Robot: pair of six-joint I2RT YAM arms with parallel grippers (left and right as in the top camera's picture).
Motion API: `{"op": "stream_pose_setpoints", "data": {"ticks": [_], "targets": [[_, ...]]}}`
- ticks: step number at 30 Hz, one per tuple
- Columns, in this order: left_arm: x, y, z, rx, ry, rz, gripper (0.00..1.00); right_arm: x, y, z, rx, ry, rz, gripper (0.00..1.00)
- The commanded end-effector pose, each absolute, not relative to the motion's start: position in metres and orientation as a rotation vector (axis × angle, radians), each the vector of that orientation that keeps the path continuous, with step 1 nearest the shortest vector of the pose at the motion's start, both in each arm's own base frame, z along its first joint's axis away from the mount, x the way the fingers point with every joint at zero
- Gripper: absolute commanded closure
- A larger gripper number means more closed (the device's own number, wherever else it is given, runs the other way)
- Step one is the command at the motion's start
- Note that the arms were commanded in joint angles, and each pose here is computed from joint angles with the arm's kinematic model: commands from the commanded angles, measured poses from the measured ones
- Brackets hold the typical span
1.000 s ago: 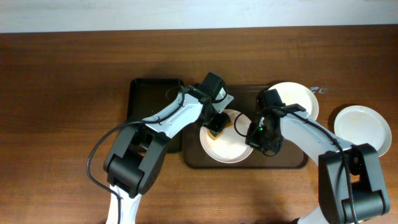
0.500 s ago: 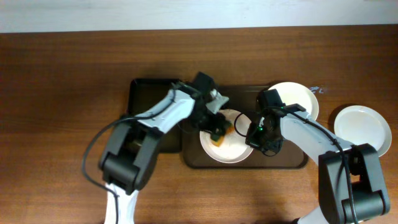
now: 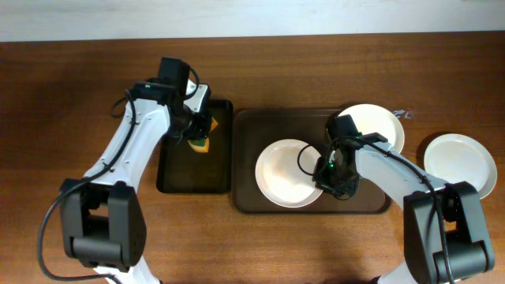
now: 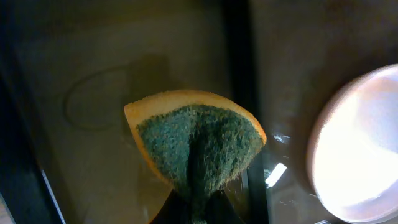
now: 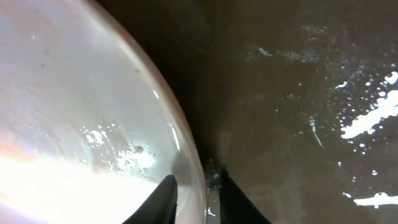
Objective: Clean dirty plates on tray and stack at the side
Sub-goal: 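Carry the cleaned plate right and stack it on the side plate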
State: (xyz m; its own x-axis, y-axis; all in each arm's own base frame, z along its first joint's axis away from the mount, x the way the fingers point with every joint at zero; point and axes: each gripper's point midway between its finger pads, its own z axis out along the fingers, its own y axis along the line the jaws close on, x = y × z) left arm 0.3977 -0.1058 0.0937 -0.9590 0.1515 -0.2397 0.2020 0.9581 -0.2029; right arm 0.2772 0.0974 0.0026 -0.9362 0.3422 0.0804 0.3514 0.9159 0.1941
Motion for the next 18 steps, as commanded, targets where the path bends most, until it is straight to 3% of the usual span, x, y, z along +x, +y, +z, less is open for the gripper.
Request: {"op": "stream_pose_setpoints", "data": {"ticks": [1,7,18], "targets": [[0.393,-0.087,0.053,0.213,2.966,-0.172,1.0,0.275,0.096,-0.001,-0.544,-3.026,-0.286,0.96],[0.404,-0.081,0.016,0.186,2.995,-0.102,0.99,0.305,0.11,0.053,-0.285,-3.103,-0.388,0.96],[0.41,-0.083,0.005,0.187,2.989,-0.109,0.99,0.34,0.034,0.188,-0.385,-3.314,0.503,0.96]]}}
